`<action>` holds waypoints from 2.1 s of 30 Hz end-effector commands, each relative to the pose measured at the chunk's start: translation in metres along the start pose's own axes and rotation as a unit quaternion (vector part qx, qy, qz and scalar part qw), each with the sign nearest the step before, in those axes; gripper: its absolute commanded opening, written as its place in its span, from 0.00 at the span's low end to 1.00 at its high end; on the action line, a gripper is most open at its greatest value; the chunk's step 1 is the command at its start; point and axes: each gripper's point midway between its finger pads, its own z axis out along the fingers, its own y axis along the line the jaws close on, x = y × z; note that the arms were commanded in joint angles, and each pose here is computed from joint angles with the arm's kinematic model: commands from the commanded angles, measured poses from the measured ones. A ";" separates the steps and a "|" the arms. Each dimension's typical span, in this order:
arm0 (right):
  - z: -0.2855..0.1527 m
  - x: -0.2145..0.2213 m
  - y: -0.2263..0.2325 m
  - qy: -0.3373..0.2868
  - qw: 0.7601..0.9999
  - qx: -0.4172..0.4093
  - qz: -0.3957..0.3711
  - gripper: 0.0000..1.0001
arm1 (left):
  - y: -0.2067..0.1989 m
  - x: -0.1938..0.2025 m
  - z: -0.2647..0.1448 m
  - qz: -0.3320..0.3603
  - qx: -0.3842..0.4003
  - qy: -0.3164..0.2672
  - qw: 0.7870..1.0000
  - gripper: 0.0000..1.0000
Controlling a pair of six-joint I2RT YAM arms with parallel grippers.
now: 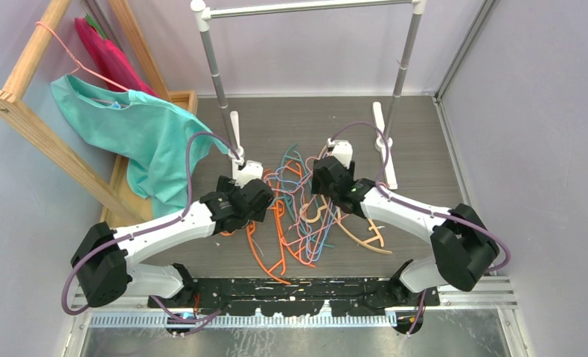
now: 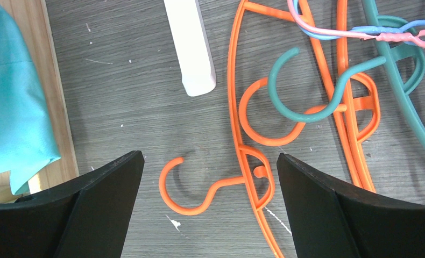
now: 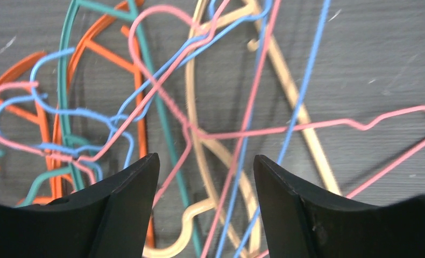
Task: Organize the hangers
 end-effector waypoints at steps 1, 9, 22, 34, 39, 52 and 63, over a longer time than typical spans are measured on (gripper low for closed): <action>-0.003 0.020 0.033 0.017 0.998 -0.043 0.040 0.68 | 0.002 -0.008 -0.006 -0.023 0.004 -0.019 1.000 0.98; 0.001 0.044 0.059 0.047 0.995 -0.062 0.057 0.61 | 0.004 0.000 -0.002 -0.017 -0.004 -0.011 1.000 0.98; 0.017 0.057 0.054 0.039 0.996 -0.031 0.070 0.49 | 0.005 0.012 0.001 -0.015 -0.004 0.002 1.000 0.98; 0.003 0.051 0.040 0.019 0.996 -0.017 0.081 0.01 | 0.007 0.014 0.001 -0.010 -0.009 0.007 1.000 0.98; -0.030 0.018 0.036 -0.013 0.996 -0.025 0.090 0.01 | 0.009 0.012 0.000 -0.012 -0.012 0.003 1.000 0.98; -0.139 -0.169 0.101 -0.167 0.955 -0.215 0.122 0.01 | 0.009 0.016 0.002 -0.021 -0.013 0.004 1.000 0.98; -0.161 -0.305 0.125 -0.212 0.854 -0.428 0.206 0.01 | 0.009 0.019 0.004 -0.034 -0.018 0.007 0.999 0.98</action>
